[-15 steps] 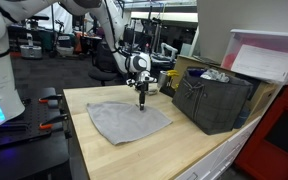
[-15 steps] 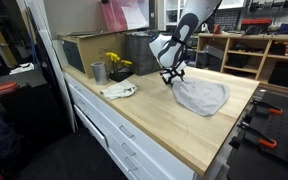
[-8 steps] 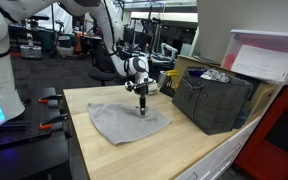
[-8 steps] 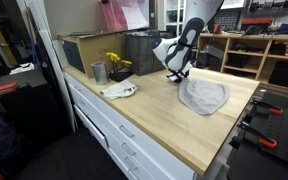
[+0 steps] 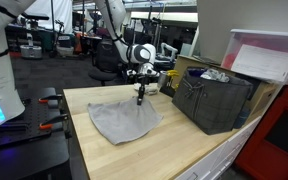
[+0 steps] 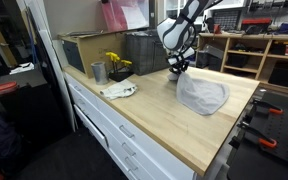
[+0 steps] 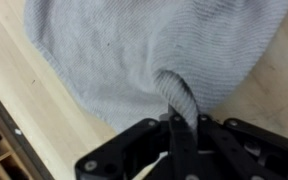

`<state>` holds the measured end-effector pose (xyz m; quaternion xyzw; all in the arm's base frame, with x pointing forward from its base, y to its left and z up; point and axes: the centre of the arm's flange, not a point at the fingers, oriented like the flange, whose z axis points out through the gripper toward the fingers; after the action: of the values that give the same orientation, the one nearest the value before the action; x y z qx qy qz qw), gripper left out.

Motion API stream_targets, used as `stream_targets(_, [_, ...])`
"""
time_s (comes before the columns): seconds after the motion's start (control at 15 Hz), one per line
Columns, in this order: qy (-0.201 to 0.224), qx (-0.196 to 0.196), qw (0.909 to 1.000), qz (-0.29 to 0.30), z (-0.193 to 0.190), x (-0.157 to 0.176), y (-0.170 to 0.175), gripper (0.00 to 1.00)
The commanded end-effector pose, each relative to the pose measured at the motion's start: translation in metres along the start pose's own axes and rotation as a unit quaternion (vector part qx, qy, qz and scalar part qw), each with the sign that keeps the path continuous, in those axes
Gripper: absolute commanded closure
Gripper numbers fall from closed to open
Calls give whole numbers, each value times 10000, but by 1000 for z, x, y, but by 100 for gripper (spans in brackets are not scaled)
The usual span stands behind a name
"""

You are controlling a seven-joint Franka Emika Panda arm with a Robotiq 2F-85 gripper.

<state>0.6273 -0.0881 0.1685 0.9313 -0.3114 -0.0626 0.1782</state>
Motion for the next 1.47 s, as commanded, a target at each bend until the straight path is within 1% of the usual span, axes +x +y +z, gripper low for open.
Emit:
stream_targets(0.0, [-592, 795, 9949, -178, -50, -2, 29, 70])
stream_targets(0.07, [-725, 1033, 9917, -233, -59, -1, 33, 68])
stream_targets(0.2, [-982, 1528, 9827, -352, -73, 0, 44, 54])
stream_targets(0.27, [-1107, 1781, 9769, -402, -78, -1, 50, 45])
stream_targets(0.33, [-1226, 2027, 9705, -448, -81, -1, 56, 39])
stream_targets(0.4, [-1351, 2275, 9631, -502, -85, -1, 61, 31])
stream_targets(0.47, [-1466, 2511, 9551, -571, -89, -4, 65, 24])
stream_targets(0.6, [-1708, 2924, 9372, -831, -96, -15, 61, 9])
stream_targets(0.67, [-1862, 3074, 9277, -1006, -97, -23, 53, 2])
stream_targets(0.73, [-2041, 3198, 9176, -1181, -96, -32, 44, 0])
stream_targets(0.87, [-2263, 3139, 9107, -1448, -86, -50, 21, 0])
stream_targets(0.93, [-2287, 2994, 9140, -1503, -80, -59, 10, 0])
stream_targets(1.13, [-2112, 2327, 9363, -1568, -45, -75, -23, 0])
stream_targets(1.2, [-2031, 2148, 9422, -1578, -34, -77, -31, 0])
stream_targets(1.27, [-1889, 1960, 9500, -1528, -20, -73, -41, 0])
stream_targets(1.4, [-1617, 1671, 9621, -1427, 1, -67, -55, 0])
